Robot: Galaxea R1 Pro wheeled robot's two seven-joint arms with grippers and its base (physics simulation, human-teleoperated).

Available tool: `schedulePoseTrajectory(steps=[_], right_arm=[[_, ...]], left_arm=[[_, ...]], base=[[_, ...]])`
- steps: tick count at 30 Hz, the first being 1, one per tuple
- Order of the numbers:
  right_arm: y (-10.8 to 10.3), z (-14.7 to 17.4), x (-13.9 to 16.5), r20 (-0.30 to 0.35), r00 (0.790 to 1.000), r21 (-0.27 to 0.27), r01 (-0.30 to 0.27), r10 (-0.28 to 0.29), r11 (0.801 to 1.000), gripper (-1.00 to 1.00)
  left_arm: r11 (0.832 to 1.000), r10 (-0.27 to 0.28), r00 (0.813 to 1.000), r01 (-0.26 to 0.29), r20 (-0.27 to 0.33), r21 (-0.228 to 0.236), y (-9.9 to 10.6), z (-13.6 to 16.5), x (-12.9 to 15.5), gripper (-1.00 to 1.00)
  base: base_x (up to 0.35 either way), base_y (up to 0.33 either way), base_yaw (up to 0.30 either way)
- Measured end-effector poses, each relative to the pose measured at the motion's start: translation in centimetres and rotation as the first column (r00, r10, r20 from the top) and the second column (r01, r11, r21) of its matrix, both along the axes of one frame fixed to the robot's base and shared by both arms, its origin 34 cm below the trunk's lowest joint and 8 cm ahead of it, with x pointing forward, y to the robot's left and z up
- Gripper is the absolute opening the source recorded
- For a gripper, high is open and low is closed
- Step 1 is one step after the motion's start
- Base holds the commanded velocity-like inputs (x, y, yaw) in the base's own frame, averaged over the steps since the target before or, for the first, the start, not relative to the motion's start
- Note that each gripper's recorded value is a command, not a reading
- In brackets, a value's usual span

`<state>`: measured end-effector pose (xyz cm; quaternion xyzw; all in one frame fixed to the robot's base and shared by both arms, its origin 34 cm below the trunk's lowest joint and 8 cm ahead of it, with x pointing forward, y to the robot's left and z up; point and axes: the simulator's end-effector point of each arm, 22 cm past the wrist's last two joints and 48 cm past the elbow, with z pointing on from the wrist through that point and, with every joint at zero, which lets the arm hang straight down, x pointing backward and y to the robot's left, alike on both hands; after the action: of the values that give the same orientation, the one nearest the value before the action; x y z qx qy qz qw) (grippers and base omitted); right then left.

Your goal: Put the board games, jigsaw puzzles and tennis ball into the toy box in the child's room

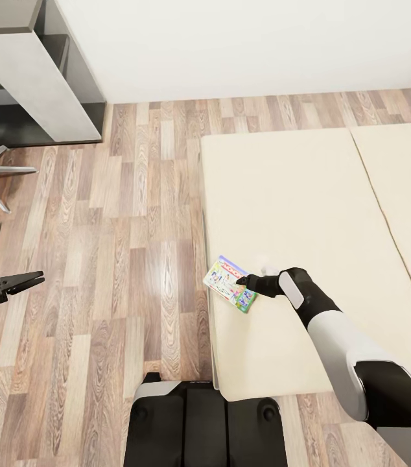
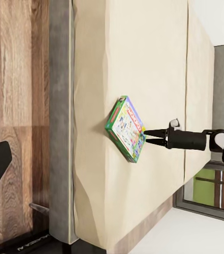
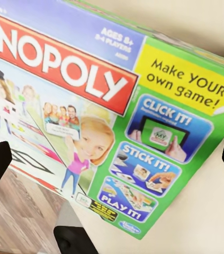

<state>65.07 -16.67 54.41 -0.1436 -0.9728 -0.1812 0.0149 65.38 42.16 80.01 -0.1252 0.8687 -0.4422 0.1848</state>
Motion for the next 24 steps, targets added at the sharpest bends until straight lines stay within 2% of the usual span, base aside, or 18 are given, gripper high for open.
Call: schedulePoseTrajectory(steps=[8,14,24], right_arm=[[0.0,0.0,0.0,0.001,1.000,0.001,0.002,-0.002,1.000,1.00],[-0.2,-0.1,0.7,0.034,0.999,-0.009,0.012,-0.012,1.000,1.00],[-0.4,-1.0,-0.8,0.005,1.000,-0.020,0.014,-0.014,1.000,1.00]], left_arm=[[1.000,0.000,1.000,0.000,0.000,0.000,0.0,0.0,0.0,1.00],[1.000,0.001,1.000,-0.001,0.001,-0.001,0.0,0.0,0.0,1.00],[1.000,0.002,1.000,-0.002,0.002,-0.001,0.0,0.0,0.0,1.00]], base=[[0.000,0.000,0.000],[0.000,0.000,0.000],[0.000,0.000,0.000]])
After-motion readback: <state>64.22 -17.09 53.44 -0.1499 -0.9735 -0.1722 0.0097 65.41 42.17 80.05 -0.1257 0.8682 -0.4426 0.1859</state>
